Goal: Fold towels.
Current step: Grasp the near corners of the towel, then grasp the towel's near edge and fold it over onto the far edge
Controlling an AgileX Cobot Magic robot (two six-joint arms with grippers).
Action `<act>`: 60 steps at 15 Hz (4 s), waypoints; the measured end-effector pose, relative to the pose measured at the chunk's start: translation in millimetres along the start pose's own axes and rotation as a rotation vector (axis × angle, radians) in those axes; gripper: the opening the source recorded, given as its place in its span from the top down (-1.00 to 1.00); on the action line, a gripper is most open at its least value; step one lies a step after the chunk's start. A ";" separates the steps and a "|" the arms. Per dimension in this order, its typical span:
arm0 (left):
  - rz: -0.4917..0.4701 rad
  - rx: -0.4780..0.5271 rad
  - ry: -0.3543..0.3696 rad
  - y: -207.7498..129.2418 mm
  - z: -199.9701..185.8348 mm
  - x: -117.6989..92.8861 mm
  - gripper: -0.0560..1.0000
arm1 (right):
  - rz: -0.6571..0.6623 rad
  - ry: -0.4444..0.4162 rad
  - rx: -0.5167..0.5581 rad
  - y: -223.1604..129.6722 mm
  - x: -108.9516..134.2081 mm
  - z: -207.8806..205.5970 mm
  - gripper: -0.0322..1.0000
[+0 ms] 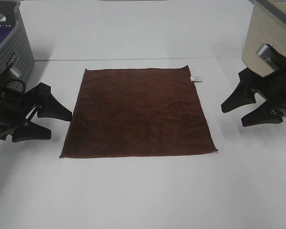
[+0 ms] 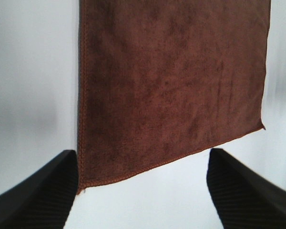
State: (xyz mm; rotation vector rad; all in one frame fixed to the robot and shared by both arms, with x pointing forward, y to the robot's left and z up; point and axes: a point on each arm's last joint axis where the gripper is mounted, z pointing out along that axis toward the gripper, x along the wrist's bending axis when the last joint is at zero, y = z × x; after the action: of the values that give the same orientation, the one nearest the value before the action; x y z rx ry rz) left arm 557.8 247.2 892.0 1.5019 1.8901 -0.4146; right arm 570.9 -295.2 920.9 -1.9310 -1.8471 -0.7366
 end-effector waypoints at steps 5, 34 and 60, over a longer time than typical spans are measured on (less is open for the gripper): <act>-0.026 0.050 -0.016 -4.5 21.2 16.6 -0.55 | 0.040 -0.001 0.087 -1.6 -23.3 38.7 -0.35; 0.048 0.261 0.120 -63.4 34.5 -29.5 0.89 | 0.104 -0.036 0.290 -83.4 24.6 67.8 0.94; 0.188 -0.155 0.151 87.8 106.4 -52.6 0.40 | -0.158 -0.124 -0.121 110.5 29.3 89.4 0.60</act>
State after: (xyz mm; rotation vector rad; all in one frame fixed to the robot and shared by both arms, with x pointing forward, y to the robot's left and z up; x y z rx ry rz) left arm 679.1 167.5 865.1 1.6249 1.8270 -0.0685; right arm 691.2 -226.9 877.3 -1.9616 -2.0942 -0.8110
